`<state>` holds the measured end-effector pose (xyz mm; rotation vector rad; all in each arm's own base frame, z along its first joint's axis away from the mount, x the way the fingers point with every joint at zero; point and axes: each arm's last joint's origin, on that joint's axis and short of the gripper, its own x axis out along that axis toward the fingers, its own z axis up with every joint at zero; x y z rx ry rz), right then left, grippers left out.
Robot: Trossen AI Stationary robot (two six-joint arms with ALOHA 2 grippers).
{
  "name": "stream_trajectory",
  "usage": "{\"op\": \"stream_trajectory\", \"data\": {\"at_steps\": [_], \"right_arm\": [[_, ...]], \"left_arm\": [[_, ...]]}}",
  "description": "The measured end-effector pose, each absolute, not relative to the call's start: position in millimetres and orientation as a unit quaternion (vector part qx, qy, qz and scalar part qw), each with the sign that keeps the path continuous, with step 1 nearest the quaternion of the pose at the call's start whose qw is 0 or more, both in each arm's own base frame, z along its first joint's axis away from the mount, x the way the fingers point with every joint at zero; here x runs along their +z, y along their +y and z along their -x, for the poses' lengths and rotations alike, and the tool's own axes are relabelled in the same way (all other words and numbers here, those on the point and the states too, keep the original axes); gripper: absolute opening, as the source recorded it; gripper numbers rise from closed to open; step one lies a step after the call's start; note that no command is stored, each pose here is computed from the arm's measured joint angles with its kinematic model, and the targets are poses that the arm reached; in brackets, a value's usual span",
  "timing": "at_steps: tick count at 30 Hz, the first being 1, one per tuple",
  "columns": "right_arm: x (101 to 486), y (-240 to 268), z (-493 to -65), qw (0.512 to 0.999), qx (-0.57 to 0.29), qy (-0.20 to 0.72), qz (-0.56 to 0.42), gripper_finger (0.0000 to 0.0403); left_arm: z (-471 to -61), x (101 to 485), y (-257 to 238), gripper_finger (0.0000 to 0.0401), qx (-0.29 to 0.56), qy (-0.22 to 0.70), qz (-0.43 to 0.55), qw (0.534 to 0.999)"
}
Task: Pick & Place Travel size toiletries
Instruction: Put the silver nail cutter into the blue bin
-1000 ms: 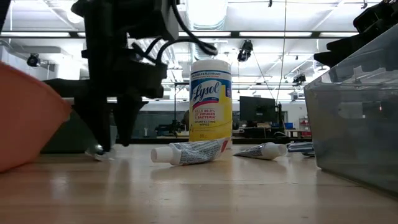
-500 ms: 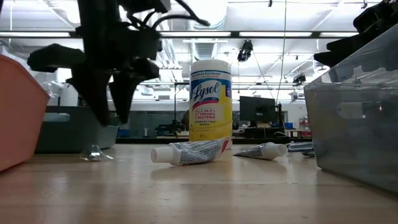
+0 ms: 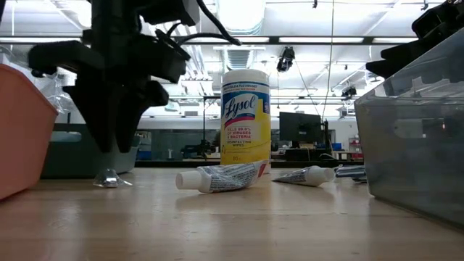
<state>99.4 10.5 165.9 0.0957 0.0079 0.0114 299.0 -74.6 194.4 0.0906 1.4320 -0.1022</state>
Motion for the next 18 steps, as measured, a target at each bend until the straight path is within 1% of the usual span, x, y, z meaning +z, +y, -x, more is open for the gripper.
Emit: {"op": "stream_trajectory", "data": {"at_steps": [5,8,11,14,18], "right_arm": [[166,11,-99,0.999,0.006,0.004,-0.048,0.0196],[166,11,-99,0.999,0.006,0.004,-0.048,0.0196],[166,10,-99,0.999,0.005,0.004,-0.048,0.0196],[166,11,-99,0.999,0.006,0.004,-0.048,0.0196],[166,11,-99,0.999,0.005,0.004,-0.048,0.0196]], "left_arm": [[-300,192,-70,0.0167,0.050,0.660,0.077,0.746],[-300,190,-72,0.0167,0.082,0.664,0.158,0.726],[-301,186,-75,0.0167,0.091,0.678,0.222,0.695],[-303,176,-77,0.0167,0.104,0.691,0.242,0.673],[-306,160,-76,0.0167,0.122,0.710,0.231,0.654]]}}
